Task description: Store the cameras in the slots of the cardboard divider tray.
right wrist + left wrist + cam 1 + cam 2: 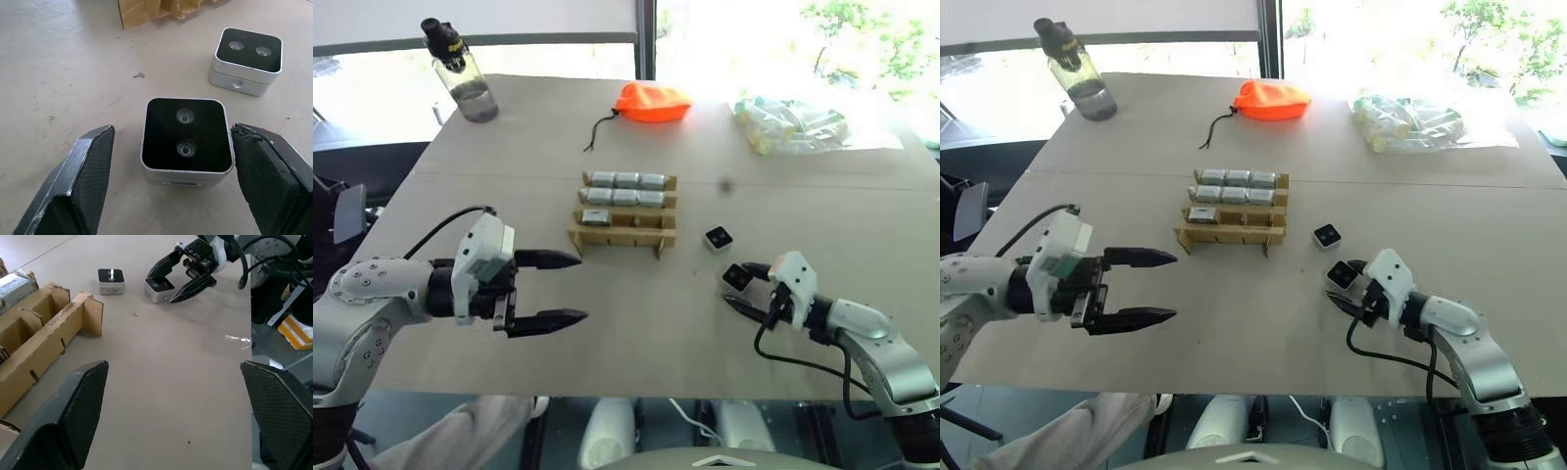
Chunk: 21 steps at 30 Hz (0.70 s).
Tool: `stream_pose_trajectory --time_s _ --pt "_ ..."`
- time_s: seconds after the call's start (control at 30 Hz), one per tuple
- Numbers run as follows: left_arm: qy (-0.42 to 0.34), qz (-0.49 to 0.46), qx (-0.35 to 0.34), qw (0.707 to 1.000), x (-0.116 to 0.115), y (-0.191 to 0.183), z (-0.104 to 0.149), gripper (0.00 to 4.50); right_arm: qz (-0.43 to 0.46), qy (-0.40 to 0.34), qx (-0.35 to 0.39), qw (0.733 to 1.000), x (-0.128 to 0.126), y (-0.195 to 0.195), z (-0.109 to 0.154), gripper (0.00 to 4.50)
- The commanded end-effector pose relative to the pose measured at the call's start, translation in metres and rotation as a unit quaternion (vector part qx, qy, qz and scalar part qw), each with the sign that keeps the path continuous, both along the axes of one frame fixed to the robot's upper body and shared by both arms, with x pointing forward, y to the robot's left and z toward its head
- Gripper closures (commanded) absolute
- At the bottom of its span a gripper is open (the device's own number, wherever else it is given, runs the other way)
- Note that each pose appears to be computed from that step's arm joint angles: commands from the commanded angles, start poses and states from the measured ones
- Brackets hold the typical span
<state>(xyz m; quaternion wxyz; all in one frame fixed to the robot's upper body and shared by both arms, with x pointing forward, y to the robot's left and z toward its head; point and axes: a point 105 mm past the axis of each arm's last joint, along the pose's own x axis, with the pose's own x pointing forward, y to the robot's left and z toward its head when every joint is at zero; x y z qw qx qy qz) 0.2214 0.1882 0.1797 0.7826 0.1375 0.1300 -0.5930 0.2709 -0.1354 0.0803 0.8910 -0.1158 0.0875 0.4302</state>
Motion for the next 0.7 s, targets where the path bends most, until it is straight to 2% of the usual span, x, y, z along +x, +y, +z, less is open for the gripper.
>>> stream_pose_trajectory --time_s 0.03,0.13,0.17,0.2,0.3,0.43,0.5,0.57,0.63,0.7 --pt "-0.02 -0.026 0.015 0.999 -0.003 -0.005 0.006 0.0 0.005 -0.018 0.01 1.0 0.0 0.003 0.009 0.98" --pt "-0.024 -0.031 0.01 0.999 -0.003 -0.007 0.007 0.0 0.005 -0.023 0.017 1.0 0.0 0.003 0.013 1.96" --pt "-0.025 -0.033 0.008 0.999 -0.003 -0.008 0.007 0.0 0.007 -0.025 0.018 0.999 0.0 0.003 0.014 2.5" --pt "-0.028 -0.035 0.006 0.999 -0.002 -0.009 0.007 0.0 0.009 -0.031 0.016 0.999 0.0 0.002 0.016 2.63" --pt "-0.04 -0.048 -0.006 0.998 0.001 -0.016 0.011 0.0 0.02 -0.041 0.003 0.999 -0.001 0.003 0.018 2.62" --pt "-0.05 -0.053 0.005 0.997 0.018 -0.025 0.005 0.0 0.083 -0.121 -0.083 0.986 -0.002 0.012 0.027 2.62" --pt "-0.051 -0.05 0.001 0.997 0.028 -0.031 0.0 0.0 0.118 -0.171 -0.12 0.971 -0.002 0.02 0.036 2.62" --pt "-0.053 -0.042 -0.011 0.998 0.043 -0.042 -0.003 0.0 0.163 -0.242 -0.162 0.943 -0.001 0.032 0.051 2.62" --pt "-0.049 -0.027 -0.027 0.998 0.061 -0.052 -0.003 0.0 0.202 -0.311 -0.214 0.904 0.001 0.043 0.06 2.62" --pt "-0.043 -0.029 -0.021 0.998 0.074 -0.06 -0.005 0.0 0.221 -0.393 -0.272 0.85 0.009 0.051 0.068 2.62"
